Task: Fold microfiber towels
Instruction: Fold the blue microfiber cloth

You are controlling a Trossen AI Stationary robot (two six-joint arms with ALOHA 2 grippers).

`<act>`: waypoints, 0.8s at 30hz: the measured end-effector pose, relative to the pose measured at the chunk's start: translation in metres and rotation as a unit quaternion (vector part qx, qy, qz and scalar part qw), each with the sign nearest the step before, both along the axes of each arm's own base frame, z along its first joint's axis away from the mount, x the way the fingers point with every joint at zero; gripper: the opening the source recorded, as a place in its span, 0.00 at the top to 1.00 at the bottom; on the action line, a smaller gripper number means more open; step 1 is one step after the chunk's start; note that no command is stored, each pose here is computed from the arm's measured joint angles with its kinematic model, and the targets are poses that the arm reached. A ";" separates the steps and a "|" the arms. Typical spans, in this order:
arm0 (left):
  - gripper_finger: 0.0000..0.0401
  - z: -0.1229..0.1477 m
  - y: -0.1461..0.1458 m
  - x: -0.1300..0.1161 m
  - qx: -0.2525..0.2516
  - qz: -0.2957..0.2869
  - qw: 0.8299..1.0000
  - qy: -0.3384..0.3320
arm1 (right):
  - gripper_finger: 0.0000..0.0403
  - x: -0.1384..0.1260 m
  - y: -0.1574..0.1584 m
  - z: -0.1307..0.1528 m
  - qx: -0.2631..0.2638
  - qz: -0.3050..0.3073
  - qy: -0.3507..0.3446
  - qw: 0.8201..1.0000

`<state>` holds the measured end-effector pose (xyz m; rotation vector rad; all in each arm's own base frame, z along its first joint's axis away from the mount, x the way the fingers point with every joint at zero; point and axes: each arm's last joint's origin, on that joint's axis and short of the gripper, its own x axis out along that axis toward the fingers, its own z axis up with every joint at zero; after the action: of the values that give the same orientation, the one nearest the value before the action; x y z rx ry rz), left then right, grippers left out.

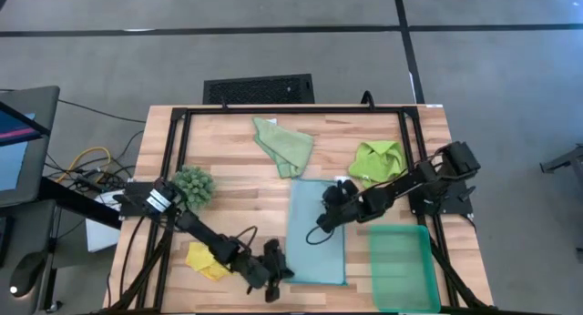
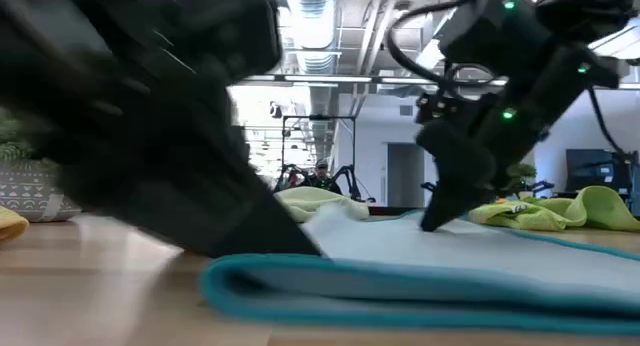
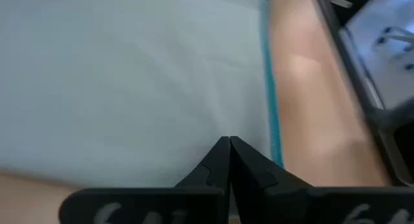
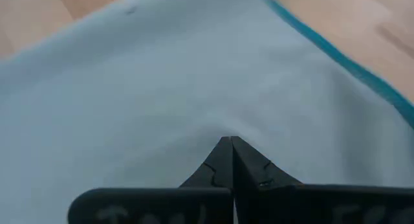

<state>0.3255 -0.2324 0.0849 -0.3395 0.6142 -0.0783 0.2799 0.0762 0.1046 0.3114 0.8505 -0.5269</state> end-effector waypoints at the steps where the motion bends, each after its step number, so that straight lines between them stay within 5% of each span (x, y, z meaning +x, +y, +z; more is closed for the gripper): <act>1: 1.00 0.002 -0.008 -0.002 -0.001 -0.002 1.000 -0.004 | 0.96 0.003 0.000 -0.001 0.009 0.011 -0.004 1.000; 6: 1.00 0.024 -0.048 -0.010 0.001 -0.012 0.999 -0.044 | 0.97 0.019 0.011 -0.009 0.002 0.085 -0.065 0.994; 12: 1.00 0.051 -0.045 -0.001 0.095 0.076 0.992 -0.033 | 0.97 0.010 0.022 0.021 -0.013 0.110 -0.088 0.990; 17: 1.00 0.053 0.008 0.009 0.167 0.164 0.969 0.076 | 0.97 0.001 0.009 0.026 -0.041 0.078 -0.089 0.992; 24: 1.00 0.033 0.102 0.026 0.241 0.248 0.921 0.180 | 0.97 -0.003 -0.034 -0.003 -0.034 0.011 -0.108 0.994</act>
<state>0.3519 -0.1301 0.1183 -0.0185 0.8699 0.6293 0.2772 0.0423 0.1018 0.2896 0.6250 -0.4906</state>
